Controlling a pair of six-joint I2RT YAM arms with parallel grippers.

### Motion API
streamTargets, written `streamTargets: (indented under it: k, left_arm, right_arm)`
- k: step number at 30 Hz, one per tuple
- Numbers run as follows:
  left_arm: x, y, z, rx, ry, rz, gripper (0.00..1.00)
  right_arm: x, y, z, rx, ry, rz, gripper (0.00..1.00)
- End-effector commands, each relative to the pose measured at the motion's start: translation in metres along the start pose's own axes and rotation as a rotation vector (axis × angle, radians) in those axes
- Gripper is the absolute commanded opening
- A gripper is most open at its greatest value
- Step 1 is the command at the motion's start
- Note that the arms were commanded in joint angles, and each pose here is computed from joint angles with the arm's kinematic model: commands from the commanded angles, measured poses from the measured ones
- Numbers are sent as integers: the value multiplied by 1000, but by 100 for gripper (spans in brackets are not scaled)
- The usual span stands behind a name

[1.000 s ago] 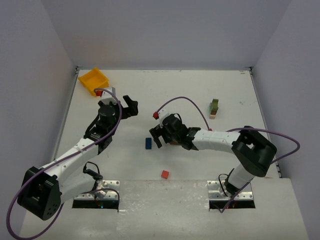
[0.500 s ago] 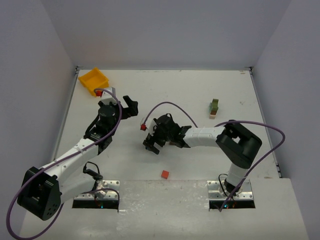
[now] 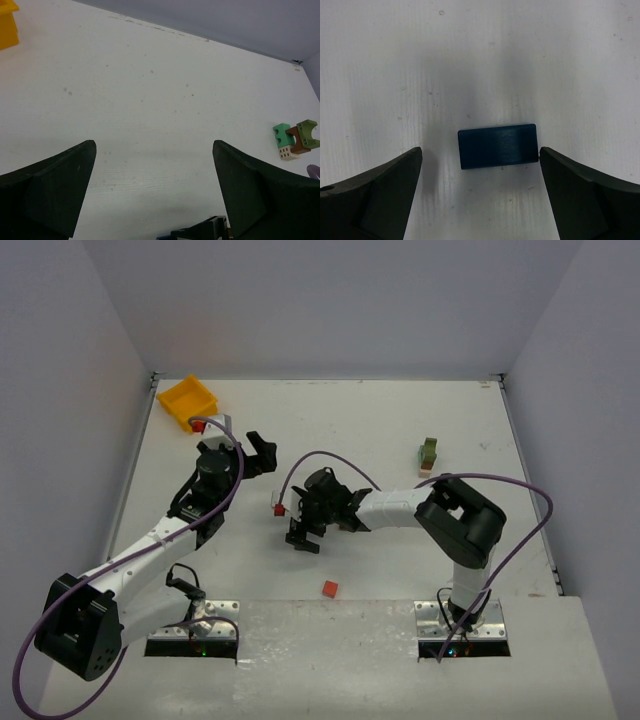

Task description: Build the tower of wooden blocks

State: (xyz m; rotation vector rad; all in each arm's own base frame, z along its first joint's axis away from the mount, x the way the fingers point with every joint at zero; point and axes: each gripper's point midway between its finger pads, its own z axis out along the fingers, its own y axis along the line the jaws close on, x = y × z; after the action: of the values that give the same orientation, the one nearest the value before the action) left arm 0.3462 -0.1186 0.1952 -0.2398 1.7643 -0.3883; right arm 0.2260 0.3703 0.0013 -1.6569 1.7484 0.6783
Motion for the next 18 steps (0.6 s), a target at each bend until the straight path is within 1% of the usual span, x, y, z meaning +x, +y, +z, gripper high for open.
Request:
streamTargets:
  k: [1,4,5,6,7,8,9,11,12,14,18]
  left_arm:
    - [-16,-9,-1,41,-57,-8,100]
    - [-16,-9,-1,41,-58,-9,100]
    - [-16,-9,-1,41,-58,-8,100]
    - [-17,-9,-1,42,-59,-8,100]
    - [-16,-9,-1,41,-58,-8,100]
    - [-16,-8,-1,40,-58,-7,100]
    - [-16,-8,-1,40,-58,-8,100]
    - [-16,-8,-1,41,-57,-7,100]
    - [-16,-8,-1,41,-57,-7,100]
    - [-15,-8,-1,41,-56,-7,100]
    - [-16,-9,-1,41,-57,-7,100]
  right_arm:
    - [-25,-12,8,9,-52,-63,99]
    - [-23,-10,12,-12,-43,-59,99]
    - [-23,-10,13,-15,-45,-60,96]
    - [-23,-10,13,-16,-46,-61,92]
    - [-23,-10,13,-13,-45,-58,85]
    - [-23,-11,13,-7,-43,-52,73]
    - [-22,-11,13,-7,-39,-51,72]
    - [-21,-11,12,-6,-33,-46,56]
    - [-20,-10,12,-9,-29,-44,51]
    - [-19,-9,11,-12,-24,-39,43]
    - [-24,-9,6,-2,-41,-32,38]
